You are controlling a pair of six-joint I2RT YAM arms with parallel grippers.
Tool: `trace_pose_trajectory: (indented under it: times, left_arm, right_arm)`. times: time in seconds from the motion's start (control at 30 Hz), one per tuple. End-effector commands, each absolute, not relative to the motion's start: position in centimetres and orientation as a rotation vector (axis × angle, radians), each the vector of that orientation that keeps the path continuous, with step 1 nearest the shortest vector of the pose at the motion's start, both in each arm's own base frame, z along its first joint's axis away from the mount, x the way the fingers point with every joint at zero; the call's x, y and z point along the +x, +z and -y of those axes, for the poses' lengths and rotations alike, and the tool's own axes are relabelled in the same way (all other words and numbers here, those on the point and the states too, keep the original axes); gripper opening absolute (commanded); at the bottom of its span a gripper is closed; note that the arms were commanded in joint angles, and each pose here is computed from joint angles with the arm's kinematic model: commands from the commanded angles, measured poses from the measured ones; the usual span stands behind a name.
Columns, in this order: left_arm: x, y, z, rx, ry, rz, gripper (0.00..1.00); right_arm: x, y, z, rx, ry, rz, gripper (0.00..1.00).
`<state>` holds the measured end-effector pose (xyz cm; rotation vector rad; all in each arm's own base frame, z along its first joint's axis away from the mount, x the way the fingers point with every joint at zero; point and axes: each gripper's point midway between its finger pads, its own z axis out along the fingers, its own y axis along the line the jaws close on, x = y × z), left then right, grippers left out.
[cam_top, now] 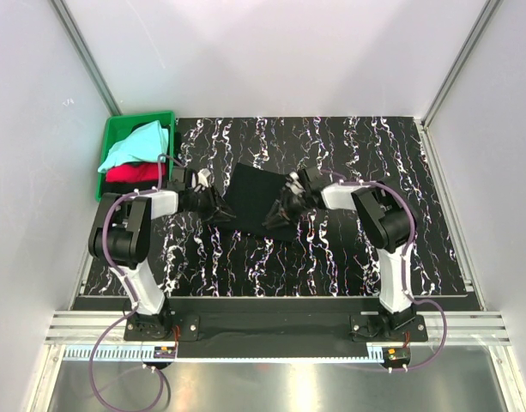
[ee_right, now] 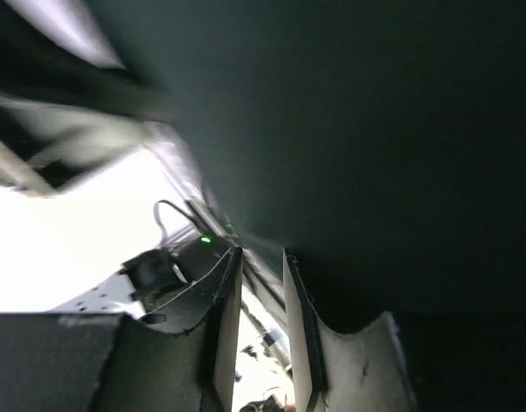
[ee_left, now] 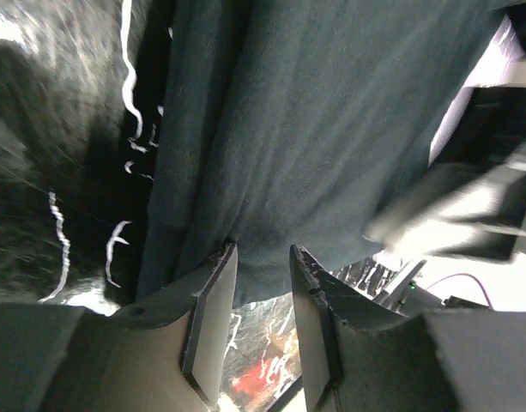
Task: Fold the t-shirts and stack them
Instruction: Fold the tshirt, then neatly place the folded tshirt to the corner
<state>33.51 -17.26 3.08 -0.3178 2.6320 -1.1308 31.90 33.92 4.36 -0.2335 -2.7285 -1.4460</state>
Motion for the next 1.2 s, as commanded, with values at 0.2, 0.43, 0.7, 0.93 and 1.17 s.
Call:
trace_pose_trajectory:
  times: [0.2, 0.43, 0.7, 0.93, 1.17]
  left_arm:
    - [31.4, 7.6, 14.5, -0.170, -0.911, -2.576, 0.49]
    - [28.8, 14.4, 14.2, -0.100, -0.907, -2.449, 0.58]
    - [24.0, 14.4, 14.5, -0.139, -1.001, -2.444, 0.58]
    - [22.2, 14.3, 14.0, -0.132, -0.967, -2.457, 0.58]
    - [23.2, 14.7, 13.7, -0.155, -0.937, -2.456, 0.59]
  right_arm:
    - [30.0, 5.7, -23.8, -0.434, -1.457, 2.822, 0.36]
    - [31.2, 7.5, -19.8, -0.448, -1.421, 2.965, 0.67]
    - [39.9, 6.2, -19.3, -0.475, -1.293, 3.156, 0.78]
    - [44.7, 4.9, -19.5, -0.377, -1.273, 3.206, 0.73]
    - [45.6, 2.4, -19.3, -0.354, -1.238, 3.179, 0.62]
